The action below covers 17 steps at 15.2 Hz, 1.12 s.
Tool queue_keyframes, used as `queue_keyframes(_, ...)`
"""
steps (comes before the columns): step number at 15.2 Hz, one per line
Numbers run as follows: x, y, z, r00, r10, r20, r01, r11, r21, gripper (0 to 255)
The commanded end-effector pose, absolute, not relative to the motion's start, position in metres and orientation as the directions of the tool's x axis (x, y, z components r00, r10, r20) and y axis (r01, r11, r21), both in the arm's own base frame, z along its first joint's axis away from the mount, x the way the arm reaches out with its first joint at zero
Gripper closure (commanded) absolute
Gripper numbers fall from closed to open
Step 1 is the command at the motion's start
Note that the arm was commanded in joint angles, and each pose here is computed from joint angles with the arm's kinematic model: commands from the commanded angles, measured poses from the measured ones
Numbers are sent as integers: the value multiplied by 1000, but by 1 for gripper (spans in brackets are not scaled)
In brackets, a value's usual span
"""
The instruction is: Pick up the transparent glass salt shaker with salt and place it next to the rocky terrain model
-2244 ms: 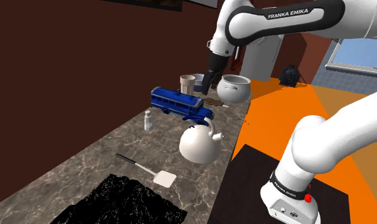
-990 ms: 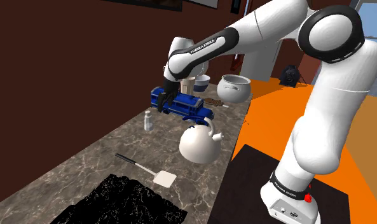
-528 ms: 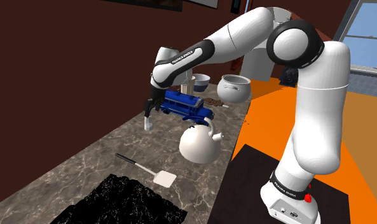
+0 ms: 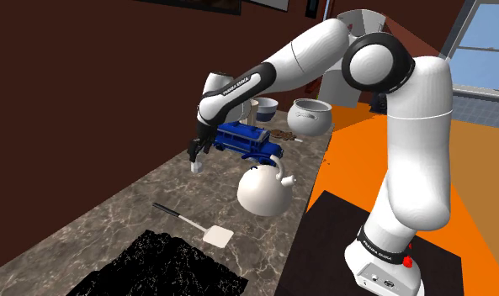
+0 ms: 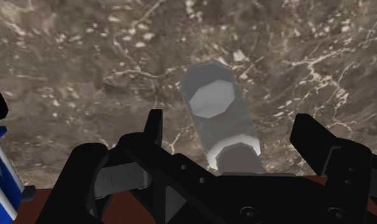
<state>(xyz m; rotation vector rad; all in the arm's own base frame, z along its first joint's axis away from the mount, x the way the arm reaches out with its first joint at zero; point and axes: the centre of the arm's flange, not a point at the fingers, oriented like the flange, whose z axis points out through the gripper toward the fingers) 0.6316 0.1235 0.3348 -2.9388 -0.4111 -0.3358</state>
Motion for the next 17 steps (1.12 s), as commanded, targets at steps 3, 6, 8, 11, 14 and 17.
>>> queue_keyframes(3, 632, 123, 334, 937, 252, 242, 287, -950, -121, 0)
queue_keyframes(6, 632, 123, 334, 937, 252, 242, 287, -950, -121, 255)
queue_keyframes(8, 632, 123, 334, 937, 252, 242, 287, -950, -121, 255)
queue_keyframes(11, 632, 123, 334, 937, 252, 242, 287, -950, -121, 255)
queue_keyframes(14, 632, 123, 334, 937, 252, 242, 287, -950, -121, 255)
queue_keyframes(17, 632, 123, 345, 937, 252, 242, 287, -950, -121, 255)
